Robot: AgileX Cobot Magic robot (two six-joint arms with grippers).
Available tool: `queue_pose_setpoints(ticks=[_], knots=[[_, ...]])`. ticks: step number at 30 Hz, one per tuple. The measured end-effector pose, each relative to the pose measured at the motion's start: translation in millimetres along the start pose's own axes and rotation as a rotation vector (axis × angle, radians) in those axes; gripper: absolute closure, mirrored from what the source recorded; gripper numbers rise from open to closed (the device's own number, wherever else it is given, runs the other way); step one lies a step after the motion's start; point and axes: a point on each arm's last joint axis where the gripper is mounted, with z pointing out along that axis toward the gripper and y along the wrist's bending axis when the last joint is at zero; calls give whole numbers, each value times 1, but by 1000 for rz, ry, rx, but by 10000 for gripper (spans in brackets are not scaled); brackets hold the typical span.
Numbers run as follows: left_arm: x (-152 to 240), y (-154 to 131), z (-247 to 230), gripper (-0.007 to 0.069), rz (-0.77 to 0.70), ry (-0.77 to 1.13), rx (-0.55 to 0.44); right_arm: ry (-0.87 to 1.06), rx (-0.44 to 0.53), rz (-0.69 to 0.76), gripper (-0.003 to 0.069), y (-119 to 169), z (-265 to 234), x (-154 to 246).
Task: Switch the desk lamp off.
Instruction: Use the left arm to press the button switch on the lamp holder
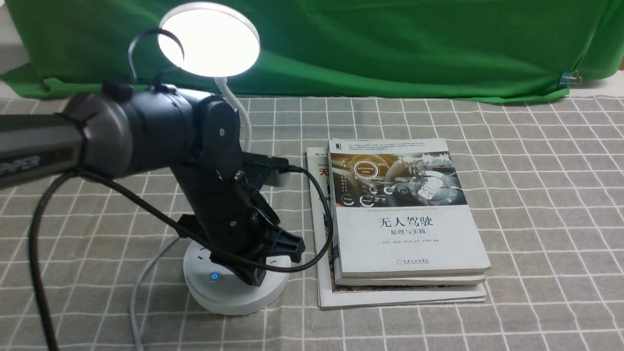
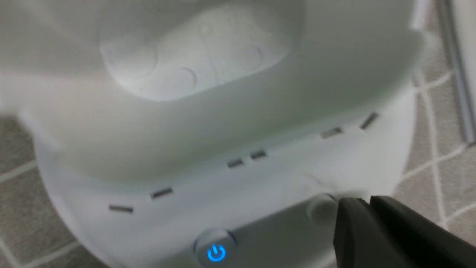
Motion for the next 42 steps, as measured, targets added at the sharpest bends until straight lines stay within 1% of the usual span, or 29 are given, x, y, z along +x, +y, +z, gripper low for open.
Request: queue_pose_setpoints(ticks=[3, 8, 12, 16, 19, 26, 29, 36, 42], knots=[[-4, 0, 8, 606, -6, 14, 7, 0, 0, 0, 624, 0, 0, 0], [-4, 0, 7, 606, -2, 14, 13, 0, 0, 0, 624, 0, 0, 0], [0, -2, -1, 606, 22, 1, -6, 0, 0, 0, 624, 0, 0, 0], [5, -7, -28, 606, 50, -67, -21, 0, 0, 0, 624, 0, 0, 0], [6, -9, -33, 606, 53, -85, -21, 0, 0, 0, 624, 0, 0, 0], [2, -6, -18, 606, 54, -54, -37, 0, 0, 0, 624, 0, 0, 0], [0, -2, 4, 606, 46, 8, -43, 0, 0, 0, 624, 0, 0, 0], [-3, -3, 7, 606, 45, 15, -38, 0, 0, 0, 624, 0, 0, 0], [1, -4, -5, 606, 53, -2, -41, 0, 0, 0, 624, 0, 0, 0]])
